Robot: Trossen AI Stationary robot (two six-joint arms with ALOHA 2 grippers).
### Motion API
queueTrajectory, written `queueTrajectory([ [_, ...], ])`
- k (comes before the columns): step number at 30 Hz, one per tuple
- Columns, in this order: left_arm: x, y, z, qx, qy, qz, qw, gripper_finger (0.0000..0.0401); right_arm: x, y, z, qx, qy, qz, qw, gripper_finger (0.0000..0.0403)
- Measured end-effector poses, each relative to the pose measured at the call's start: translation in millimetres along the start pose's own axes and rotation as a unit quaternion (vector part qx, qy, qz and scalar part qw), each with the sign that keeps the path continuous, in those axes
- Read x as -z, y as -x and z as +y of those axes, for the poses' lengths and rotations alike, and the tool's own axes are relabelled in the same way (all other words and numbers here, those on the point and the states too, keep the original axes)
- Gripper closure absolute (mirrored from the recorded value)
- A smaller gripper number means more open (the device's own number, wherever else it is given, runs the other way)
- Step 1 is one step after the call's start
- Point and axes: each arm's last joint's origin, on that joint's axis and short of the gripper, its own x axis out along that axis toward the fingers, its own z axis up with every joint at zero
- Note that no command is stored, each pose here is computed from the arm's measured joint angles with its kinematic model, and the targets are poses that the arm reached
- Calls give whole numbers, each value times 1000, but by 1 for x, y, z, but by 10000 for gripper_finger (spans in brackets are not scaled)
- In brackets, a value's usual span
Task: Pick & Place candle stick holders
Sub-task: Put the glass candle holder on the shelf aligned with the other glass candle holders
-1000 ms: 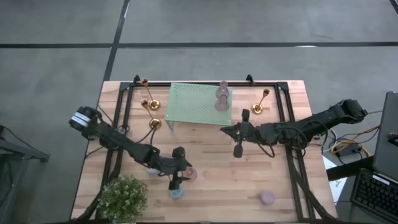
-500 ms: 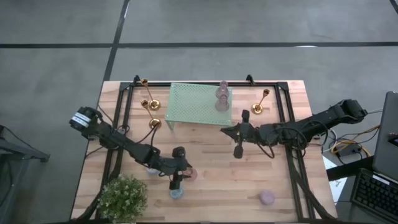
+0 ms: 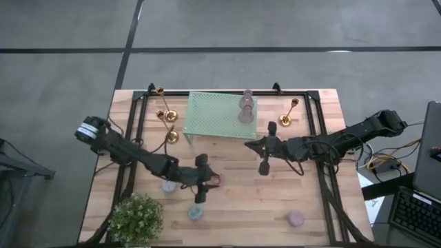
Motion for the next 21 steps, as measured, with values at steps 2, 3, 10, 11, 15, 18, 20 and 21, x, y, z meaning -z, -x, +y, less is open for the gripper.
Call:
queueTrajectory([
  [2, -15, 1, 4, -6, -1, -14, 1000, 216, -2, 2, 0, -1, -2, -4, 1000, 394],
  [3, -21, 1, 7, -9, -5, -17, 1000, 218, -3, 3, 0, -3, -3, -6, 1000, 394],
  [10, -72, 4, 31, -43, 16, -60, 997, 223, -13, 22, 0, -22, -10, -27, 999, 394],
  [11, -78, 4, 36, -49, 20, -65, 996, 221, -15, 25, 0, -26, -11, -31, 999, 394],
  [15, -102, 8, 57, -76, 41, -95, 992, 219, -21, 40, 1, -45, -13, -40, 998, 394],
  [18, -116, 10, 76, -98, 57, -110, 988, 220, -24, 48, 2, -57, -15, -46, 997, 394],
  [20, -124, 12, 88, -105, 66, -118, 985, 220, -24, 52, 2, -63, -14, -46, 997, 394],
  [21, -128, 13, 94, -104, 71, -123, 984, 220, -24, 53, 3, -64, -13, -44, 997, 394],
])
